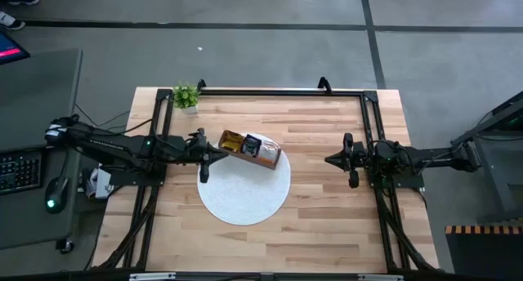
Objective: Pick & Place Tea
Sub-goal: Return to Home Position
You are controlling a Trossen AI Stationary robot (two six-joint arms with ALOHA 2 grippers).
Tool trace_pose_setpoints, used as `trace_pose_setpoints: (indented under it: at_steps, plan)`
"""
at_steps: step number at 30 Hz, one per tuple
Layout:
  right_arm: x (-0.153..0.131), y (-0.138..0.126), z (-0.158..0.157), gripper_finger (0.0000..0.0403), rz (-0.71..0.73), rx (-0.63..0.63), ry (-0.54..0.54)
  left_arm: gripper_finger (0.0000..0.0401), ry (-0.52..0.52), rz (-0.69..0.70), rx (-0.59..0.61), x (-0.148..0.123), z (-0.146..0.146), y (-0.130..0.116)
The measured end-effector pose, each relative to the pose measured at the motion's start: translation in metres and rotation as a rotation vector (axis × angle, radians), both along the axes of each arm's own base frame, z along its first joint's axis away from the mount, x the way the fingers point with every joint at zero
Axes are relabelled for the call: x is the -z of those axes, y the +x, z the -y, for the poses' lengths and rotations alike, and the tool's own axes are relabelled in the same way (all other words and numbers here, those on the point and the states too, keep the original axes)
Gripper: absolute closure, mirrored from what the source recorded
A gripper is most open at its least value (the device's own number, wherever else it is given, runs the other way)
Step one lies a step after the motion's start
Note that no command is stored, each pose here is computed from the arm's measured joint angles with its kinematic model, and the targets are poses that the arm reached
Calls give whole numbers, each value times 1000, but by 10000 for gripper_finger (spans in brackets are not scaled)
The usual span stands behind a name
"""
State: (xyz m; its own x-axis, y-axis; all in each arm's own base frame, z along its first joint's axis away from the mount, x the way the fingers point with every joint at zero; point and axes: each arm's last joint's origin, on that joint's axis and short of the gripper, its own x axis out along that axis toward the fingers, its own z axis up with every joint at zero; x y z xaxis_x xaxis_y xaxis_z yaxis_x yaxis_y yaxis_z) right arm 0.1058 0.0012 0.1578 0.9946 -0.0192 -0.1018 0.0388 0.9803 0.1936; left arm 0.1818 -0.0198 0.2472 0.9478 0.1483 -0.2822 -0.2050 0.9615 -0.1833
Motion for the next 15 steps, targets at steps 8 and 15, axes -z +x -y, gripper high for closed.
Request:
trace_pose_setpoints:
  at_steps: [8,15]
  plan:
    - [0,0,0,391,0,0,0,401,34,93,26,33,-16,-31]
    - [0,0,0,391,0,0,0,401,97,205,100,51,-17,-57]
